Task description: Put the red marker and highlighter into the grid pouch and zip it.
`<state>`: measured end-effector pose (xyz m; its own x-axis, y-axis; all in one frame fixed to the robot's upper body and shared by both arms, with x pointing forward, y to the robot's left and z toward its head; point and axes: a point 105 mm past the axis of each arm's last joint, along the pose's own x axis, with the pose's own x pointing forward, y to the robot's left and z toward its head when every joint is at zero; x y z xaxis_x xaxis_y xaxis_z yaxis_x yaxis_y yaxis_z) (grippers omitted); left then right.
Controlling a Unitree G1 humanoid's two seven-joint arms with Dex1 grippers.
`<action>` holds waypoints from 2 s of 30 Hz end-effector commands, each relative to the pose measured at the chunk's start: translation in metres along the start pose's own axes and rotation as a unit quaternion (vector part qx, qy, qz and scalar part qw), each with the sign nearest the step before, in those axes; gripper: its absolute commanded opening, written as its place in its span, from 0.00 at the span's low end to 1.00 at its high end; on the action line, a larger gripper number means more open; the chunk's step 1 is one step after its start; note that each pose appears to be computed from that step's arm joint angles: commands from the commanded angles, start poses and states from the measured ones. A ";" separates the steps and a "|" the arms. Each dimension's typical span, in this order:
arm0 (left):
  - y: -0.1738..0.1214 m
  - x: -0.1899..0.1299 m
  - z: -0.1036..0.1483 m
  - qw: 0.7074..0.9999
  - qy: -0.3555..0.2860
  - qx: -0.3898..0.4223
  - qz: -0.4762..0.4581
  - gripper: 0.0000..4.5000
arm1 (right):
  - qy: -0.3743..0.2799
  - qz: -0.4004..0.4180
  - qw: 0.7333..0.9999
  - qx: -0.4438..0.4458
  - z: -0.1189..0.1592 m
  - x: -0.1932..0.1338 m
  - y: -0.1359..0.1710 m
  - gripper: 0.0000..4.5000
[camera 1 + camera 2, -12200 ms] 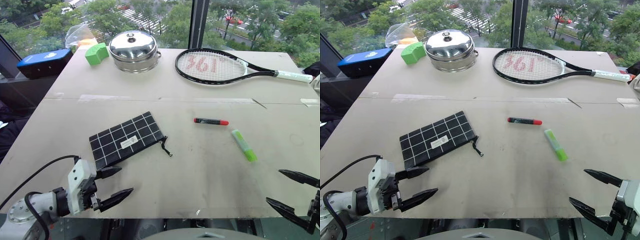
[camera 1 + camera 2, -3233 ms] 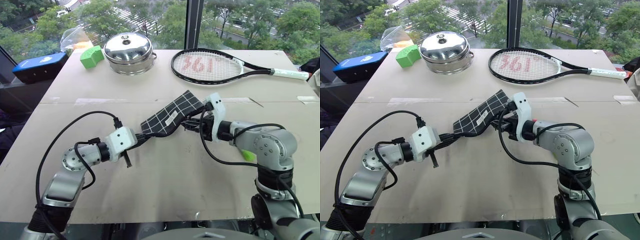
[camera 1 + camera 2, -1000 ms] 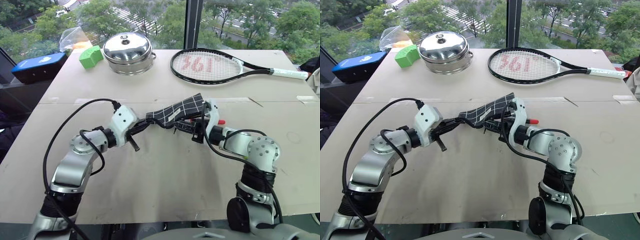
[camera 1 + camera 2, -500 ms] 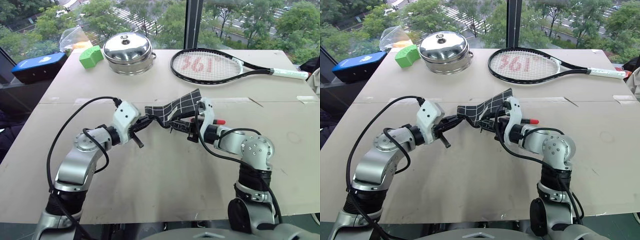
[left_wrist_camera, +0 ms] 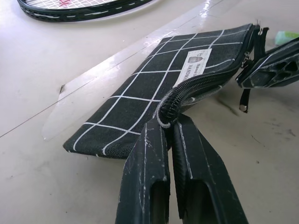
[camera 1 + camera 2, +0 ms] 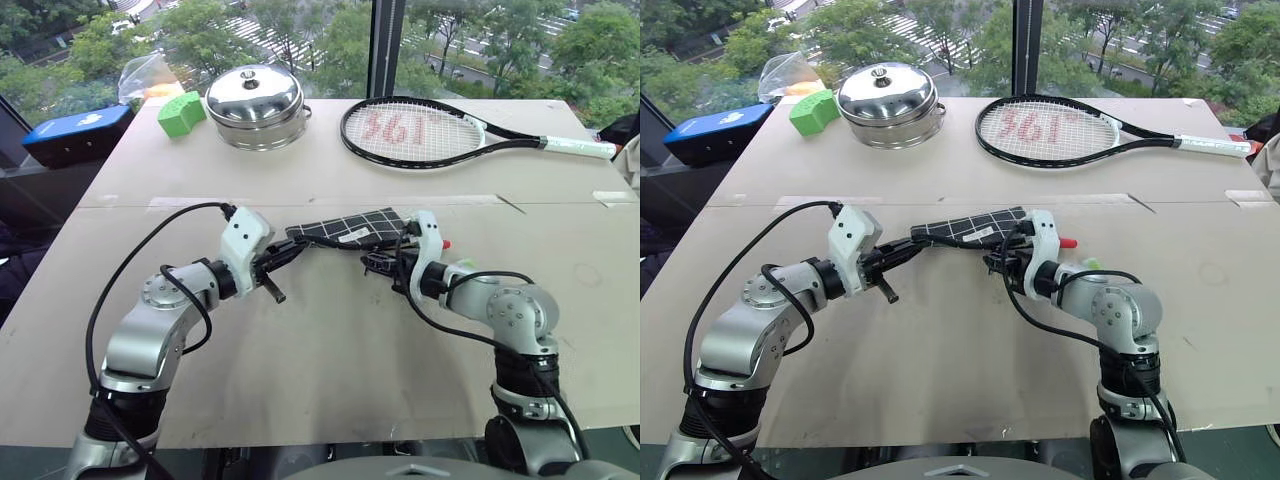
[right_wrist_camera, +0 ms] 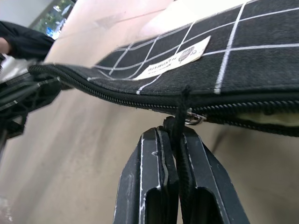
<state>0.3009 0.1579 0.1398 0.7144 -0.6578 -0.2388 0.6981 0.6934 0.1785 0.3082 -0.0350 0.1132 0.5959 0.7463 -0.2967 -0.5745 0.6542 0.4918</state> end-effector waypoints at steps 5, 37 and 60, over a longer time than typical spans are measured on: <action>-0.001 -0.001 0.016 1.000 -0.018 0.017 0.000 0.00 | -0.043 -0.004 0.992 -0.121 0.023 -0.001 0.014 0.02; -0.019 0.010 0.028 0.999 -0.035 -0.005 0.003 0.00 | -0.036 0.139 0.961 -0.235 0.029 0.031 0.085 0.02; -0.026 -0.007 0.019 0.995 -0.053 0.060 -0.061 0.00 | -0.050 0.100 0.968 -0.225 0.029 -0.027 0.047 0.56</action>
<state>0.2818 0.1366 0.1468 0.6352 -0.7482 -0.1917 0.7705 0.5967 0.2242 0.2897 -0.0198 0.1410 0.4949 0.8367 -0.2344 -0.8344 0.5329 0.1408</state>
